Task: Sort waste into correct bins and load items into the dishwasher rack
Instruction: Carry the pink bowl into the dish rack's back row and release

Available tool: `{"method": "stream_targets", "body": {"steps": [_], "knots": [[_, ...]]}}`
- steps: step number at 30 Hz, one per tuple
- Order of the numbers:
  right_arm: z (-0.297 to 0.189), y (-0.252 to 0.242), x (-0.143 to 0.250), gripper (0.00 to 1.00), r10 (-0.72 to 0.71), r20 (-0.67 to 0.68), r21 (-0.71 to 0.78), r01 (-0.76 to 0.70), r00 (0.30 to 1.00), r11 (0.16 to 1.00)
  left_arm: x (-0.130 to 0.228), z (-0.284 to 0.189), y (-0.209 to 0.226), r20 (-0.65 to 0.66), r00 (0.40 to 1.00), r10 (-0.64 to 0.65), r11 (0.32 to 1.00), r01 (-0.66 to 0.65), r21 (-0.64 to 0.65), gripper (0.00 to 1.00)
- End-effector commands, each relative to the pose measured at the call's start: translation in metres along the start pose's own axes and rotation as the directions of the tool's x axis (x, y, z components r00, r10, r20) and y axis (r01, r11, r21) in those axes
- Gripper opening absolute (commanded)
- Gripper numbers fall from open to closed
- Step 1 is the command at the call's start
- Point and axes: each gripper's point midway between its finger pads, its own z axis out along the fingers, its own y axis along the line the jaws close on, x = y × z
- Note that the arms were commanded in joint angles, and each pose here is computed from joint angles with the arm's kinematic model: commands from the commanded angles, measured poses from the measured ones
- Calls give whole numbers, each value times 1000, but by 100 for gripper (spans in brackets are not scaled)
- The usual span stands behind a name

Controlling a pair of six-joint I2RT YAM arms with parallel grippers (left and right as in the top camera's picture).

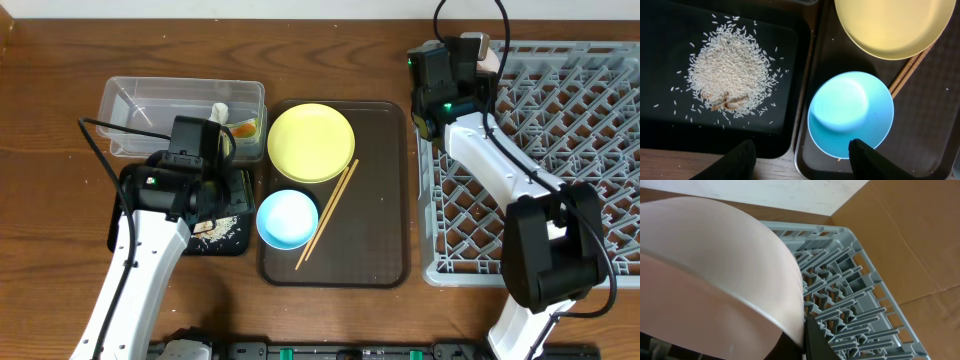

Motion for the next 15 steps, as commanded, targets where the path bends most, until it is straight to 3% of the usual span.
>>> {"method": "stream_targets", "body": {"steps": [1,7,15], "knots": [[7,10,13,1,-19,-28,-10,18,999,1000,2,3,2,-12,1000,8,1000,-8,-6,63],[-2,17,17,1,-49,-30,-26,48,998,999,2,3,2,-13,1000,8,1000,-8,-7,63],[-3,-5,-1,1,20,31,106,-23,999,994,3,3,3,-17,1000,7,1000,-7,-8,63]]}}
